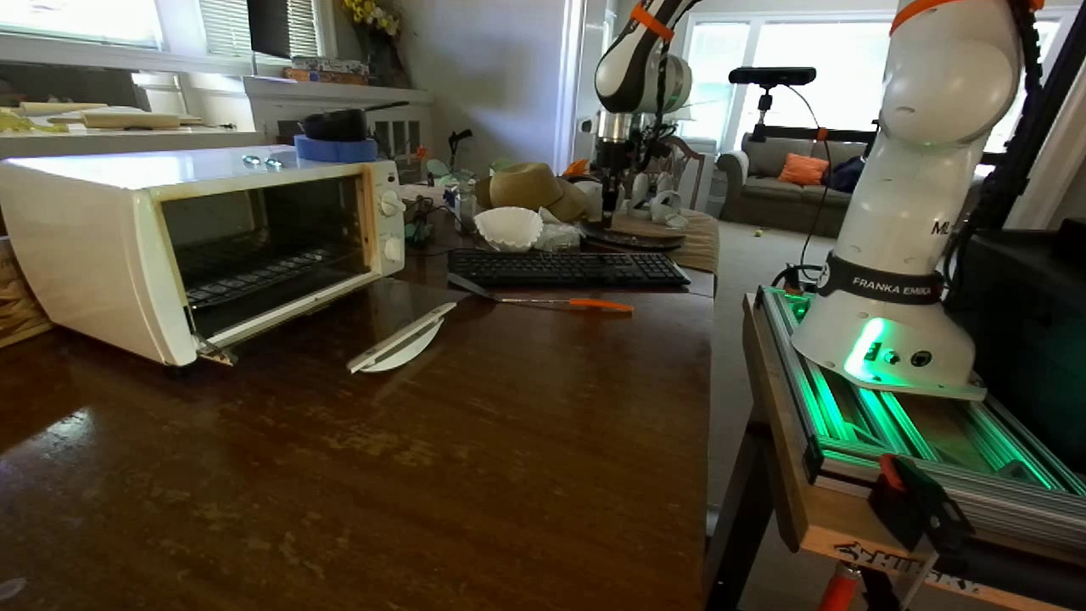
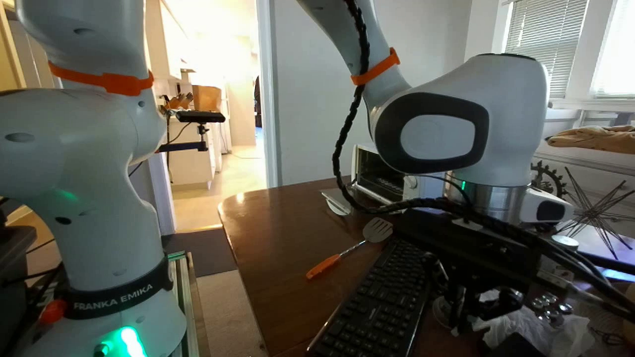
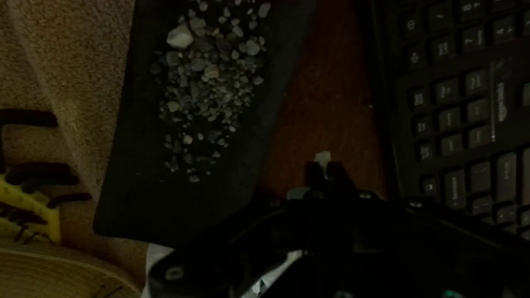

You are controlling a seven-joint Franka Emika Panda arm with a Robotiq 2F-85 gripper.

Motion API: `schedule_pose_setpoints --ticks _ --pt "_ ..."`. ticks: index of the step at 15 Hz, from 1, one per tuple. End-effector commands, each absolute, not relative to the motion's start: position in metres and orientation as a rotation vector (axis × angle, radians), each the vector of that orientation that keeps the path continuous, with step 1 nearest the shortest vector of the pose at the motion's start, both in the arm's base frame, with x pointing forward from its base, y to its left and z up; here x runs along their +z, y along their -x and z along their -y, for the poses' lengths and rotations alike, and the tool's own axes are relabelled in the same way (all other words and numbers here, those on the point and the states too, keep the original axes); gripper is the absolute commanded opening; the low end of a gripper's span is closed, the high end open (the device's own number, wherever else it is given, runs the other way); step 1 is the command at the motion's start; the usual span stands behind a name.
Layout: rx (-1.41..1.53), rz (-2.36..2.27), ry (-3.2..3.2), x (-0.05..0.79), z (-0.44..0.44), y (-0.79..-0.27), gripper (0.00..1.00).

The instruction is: Remove two objects from the tray and place them on the counter.

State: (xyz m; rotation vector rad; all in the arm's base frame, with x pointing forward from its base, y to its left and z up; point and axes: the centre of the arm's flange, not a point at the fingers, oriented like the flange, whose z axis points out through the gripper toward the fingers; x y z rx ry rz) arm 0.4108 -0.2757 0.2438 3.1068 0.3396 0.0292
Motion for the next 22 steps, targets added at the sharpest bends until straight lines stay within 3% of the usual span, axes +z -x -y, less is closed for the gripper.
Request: schedule_pose_setpoints --ticks 1,22 --pt "0.090 -0.384 -3.084 0.232 0.258 -0.401 0.02" --pt "0.139 -0.371 -3.005 0.181 0.249 -0.395 0.02"
